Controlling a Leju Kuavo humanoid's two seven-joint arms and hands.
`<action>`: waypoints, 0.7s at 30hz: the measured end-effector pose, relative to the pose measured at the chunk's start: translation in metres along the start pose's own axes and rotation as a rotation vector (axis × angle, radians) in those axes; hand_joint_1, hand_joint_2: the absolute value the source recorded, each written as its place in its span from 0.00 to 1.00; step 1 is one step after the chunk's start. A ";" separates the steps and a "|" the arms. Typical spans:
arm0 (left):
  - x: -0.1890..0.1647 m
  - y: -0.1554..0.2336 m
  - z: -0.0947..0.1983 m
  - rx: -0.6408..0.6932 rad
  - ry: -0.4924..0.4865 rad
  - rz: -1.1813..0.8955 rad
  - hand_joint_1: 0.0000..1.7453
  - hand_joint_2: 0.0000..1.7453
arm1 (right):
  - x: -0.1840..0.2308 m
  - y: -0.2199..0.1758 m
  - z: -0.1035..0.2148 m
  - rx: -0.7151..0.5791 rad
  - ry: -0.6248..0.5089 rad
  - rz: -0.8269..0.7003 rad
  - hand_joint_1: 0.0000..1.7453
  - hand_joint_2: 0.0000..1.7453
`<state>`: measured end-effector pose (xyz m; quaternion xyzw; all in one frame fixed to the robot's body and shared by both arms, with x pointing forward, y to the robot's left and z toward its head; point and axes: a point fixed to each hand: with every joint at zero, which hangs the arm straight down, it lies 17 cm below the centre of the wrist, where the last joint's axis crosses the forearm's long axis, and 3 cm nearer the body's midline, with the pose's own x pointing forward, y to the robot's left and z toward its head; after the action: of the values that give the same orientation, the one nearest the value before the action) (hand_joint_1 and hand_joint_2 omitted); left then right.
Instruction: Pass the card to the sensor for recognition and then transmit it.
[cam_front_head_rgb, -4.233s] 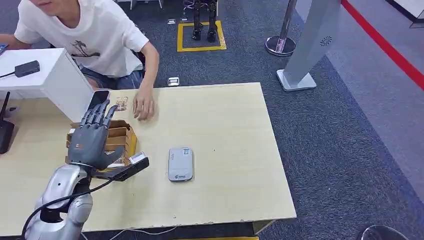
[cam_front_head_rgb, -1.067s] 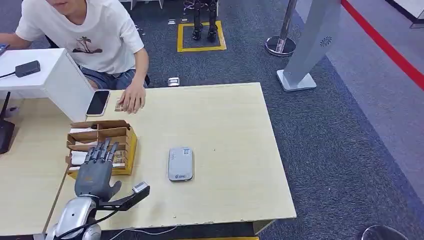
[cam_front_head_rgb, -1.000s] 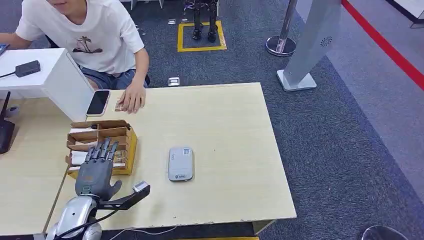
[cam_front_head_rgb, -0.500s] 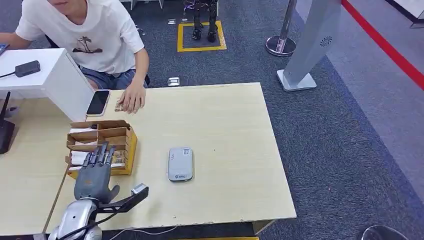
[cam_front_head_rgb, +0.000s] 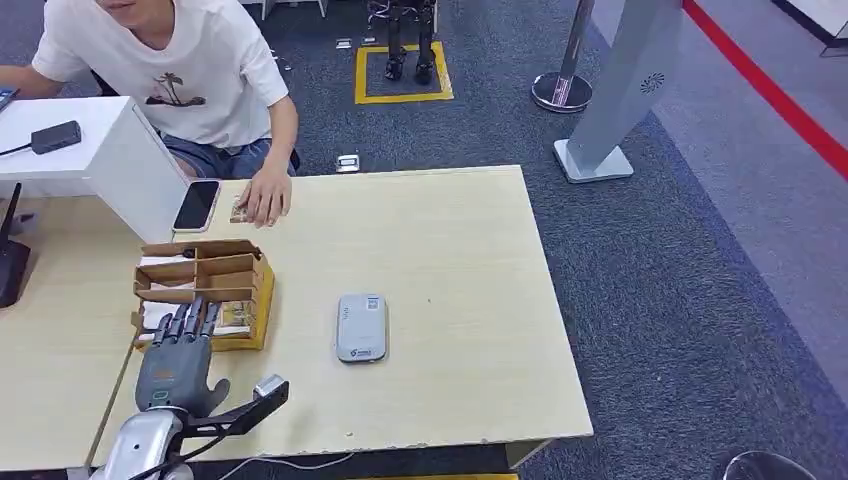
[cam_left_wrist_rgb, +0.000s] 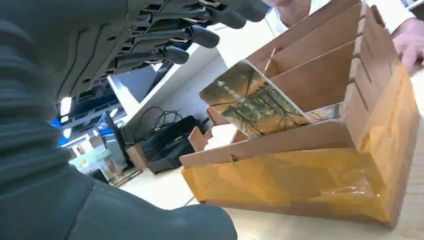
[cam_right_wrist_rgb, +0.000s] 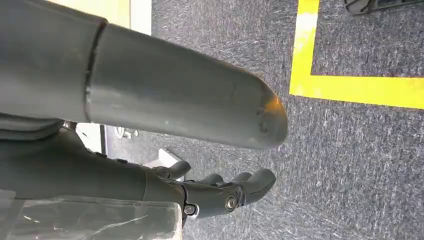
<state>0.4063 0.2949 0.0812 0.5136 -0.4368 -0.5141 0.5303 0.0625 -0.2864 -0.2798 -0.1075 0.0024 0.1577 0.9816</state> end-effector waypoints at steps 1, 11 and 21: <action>-0.001 0.000 0.000 0.001 0.001 0.000 0.00 1.00 | 0.000 0.000 0.000 0.000 0.000 0.000 0.00 0.00; 0.000 0.016 -0.010 0.043 -0.004 0.006 0.00 1.00 | 0.000 0.000 0.000 0.000 -0.001 0.005 0.00 0.00; -0.007 0.032 -0.030 0.072 0.016 0.007 0.00 1.00 | 0.000 0.000 0.000 -0.002 -0.003 0.023 0.00 0.00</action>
<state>0.4386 0.3026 0.1103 0.5349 -0.4526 -0.4922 0.5166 0.0631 -0.2867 -0.2797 -0.1082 0.0022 0.1691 0.9796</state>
